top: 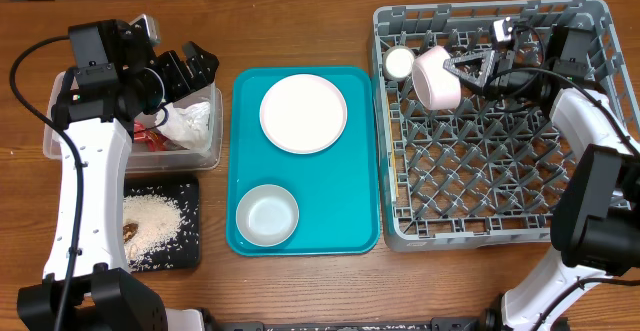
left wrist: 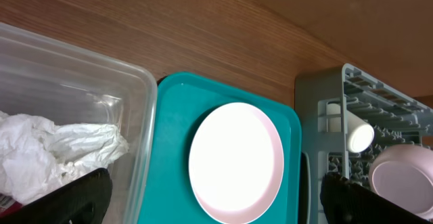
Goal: Sort waste into correct bins and load items into the dishwasher
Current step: 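Lift the pink bowl with the right gripper and carry it over the rack, then lower the pink bowl upside down into the rack and open gripper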
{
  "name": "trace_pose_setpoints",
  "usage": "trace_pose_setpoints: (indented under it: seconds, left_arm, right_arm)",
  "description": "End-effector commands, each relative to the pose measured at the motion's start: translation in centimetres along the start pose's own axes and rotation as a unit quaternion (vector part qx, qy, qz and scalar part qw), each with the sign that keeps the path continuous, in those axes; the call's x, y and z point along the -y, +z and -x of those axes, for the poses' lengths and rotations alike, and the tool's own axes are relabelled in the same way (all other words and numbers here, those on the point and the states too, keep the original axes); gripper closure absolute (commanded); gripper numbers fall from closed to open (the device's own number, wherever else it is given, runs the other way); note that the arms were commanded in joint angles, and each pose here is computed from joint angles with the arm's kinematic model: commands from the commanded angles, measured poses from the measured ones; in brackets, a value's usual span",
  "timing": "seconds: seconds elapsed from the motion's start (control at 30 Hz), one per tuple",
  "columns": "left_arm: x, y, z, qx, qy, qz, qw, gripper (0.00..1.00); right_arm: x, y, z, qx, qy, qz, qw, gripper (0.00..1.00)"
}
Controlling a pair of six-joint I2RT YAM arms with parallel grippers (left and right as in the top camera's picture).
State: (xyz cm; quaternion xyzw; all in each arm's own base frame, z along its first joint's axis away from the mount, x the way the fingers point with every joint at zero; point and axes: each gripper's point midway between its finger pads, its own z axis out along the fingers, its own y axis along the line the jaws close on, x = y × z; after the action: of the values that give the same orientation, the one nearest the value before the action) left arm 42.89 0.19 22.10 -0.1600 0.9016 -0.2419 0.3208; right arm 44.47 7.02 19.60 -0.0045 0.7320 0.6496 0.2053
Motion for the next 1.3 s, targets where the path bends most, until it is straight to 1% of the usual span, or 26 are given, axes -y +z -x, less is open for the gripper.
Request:
trace_pose_setpoints:
  seconds: [0.0, 0.47, 0.73, 0.8, 0.97, 1.0, 1.03, 1.2, 1.27]
  left_arm:
    - [0.2, -0.2, 0.4, 0.007, 0.000, 0.002, 1.000, 0.00]
    - [0.2, -0.2, 0.4, 0.007, 0.000, 0.002, 1.000, 0.00]
    - [0.2, -0.2, 0.4, 0.007, 0.000, 0.002, 1.000, 0.00]
    - [0.2, -0.2, 0.4, 0.007, 0.000, 0.002, 1.000, 0.00]
    - [0.2, -0.2, 0.4, 0.007, 0.000, 0.002, 1.000, 0.00]
    - [0.2, -0.2, 0.4, 0.007, 0.000, 0.002, 1.000, 0.00]
    - [0.2, -0.2, 0.4, 0.007, 0.000, 0.002, 1.000, 0.00]
    - [0.2, -0.2, 0.4, 0.007, 0.000, 0.002, 1.000, 0.00]
    - [0.2, -0.2, 0.4, 0.007, 0.000, 0.002, 1.000, 0.00]
  right_arm:
    - [0.7, 0.0, 0.7, 0.008, 0.061, -0.007, 0.998, 0.96]
    - [0.4, 1.2, 1.8, 0.017, 0.101, -0.017, 0.995, 0.96]
    - [1.5, 1.7, 1.8, 0.031, 0.129, -0.043, 0.990, 0.96]
    - [2.4, 1.6, 1.6, 0.039, 0.141, -0.061, 0.987, 0.96]
    - [3.9, 1.4, 1.0, 0.044, 0.132, -0.093, 0.986, 0.96]
    - [3.9, 1.1, 1.2, 0.046, 0.119, -0.094, 0.987, 0.93]
    - [4.0, 0.6, 1.5, 0.052, 0.115, -0.094, 0.987, 0.88]
    - [4.2, -1.1, 2.3, 0.071, 0.105, -0.096, 0.987, 0.78]
    - [4.1, -1.8, 2.7, 0.077, 0.093, -0.095, 0.988, 0.71]
